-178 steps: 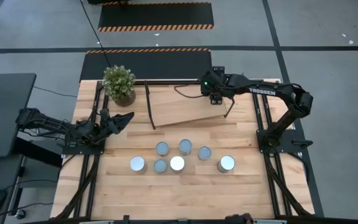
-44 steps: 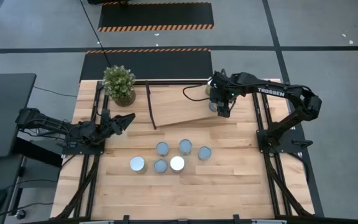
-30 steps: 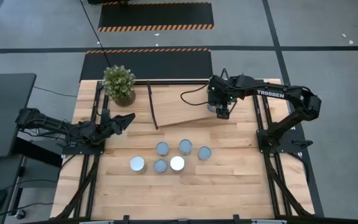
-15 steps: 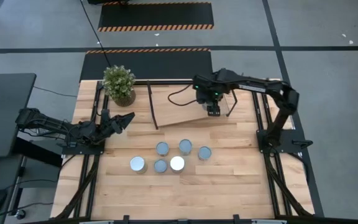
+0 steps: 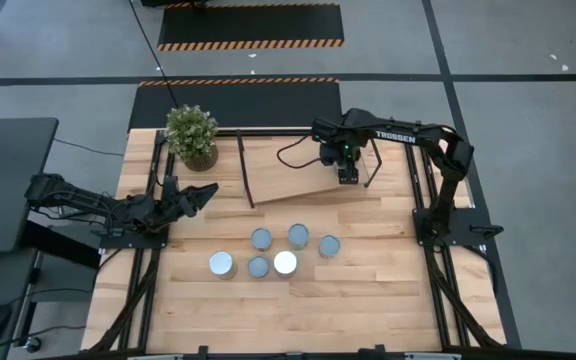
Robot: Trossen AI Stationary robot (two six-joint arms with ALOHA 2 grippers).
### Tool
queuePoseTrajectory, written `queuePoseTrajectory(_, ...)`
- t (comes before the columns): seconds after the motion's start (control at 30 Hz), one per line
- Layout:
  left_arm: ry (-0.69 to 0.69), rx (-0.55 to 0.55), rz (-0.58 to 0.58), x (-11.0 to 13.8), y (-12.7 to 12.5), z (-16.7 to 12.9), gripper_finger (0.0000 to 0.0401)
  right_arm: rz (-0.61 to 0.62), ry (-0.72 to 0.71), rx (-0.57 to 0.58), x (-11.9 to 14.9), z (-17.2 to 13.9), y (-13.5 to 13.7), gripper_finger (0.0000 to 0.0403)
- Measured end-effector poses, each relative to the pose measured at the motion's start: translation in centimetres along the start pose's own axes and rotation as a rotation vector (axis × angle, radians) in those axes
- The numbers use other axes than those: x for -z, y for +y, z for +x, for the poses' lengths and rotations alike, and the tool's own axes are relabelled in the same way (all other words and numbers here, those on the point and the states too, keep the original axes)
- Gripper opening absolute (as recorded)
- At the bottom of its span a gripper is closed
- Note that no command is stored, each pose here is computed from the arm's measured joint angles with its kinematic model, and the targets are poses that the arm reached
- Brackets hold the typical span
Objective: Pick and place cans onto a shelf
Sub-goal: Put the canned peas can on the shelf
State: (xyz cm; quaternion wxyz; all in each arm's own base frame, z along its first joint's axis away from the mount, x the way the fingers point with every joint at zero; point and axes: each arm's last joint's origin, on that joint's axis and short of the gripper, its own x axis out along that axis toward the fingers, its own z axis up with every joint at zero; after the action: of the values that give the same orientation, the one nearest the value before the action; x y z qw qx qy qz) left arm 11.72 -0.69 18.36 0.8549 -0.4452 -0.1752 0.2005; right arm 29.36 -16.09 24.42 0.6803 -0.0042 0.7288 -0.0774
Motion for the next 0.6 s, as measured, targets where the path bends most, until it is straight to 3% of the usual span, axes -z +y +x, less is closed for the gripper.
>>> queuePoseTrajectory(0.3,0.0,0.0,0.0,0.0,0.0,0.0,0.0211,0.017,0.027,0.062,0.5,0.2,-0.1,0.0382)
queuePoseTrajectory(0.6,0.0,0.0,0.0,0.0,0.0,0.0,0.0211,-0.008,0.016,0.135,0.6,-0.9,0.8,0.0385)
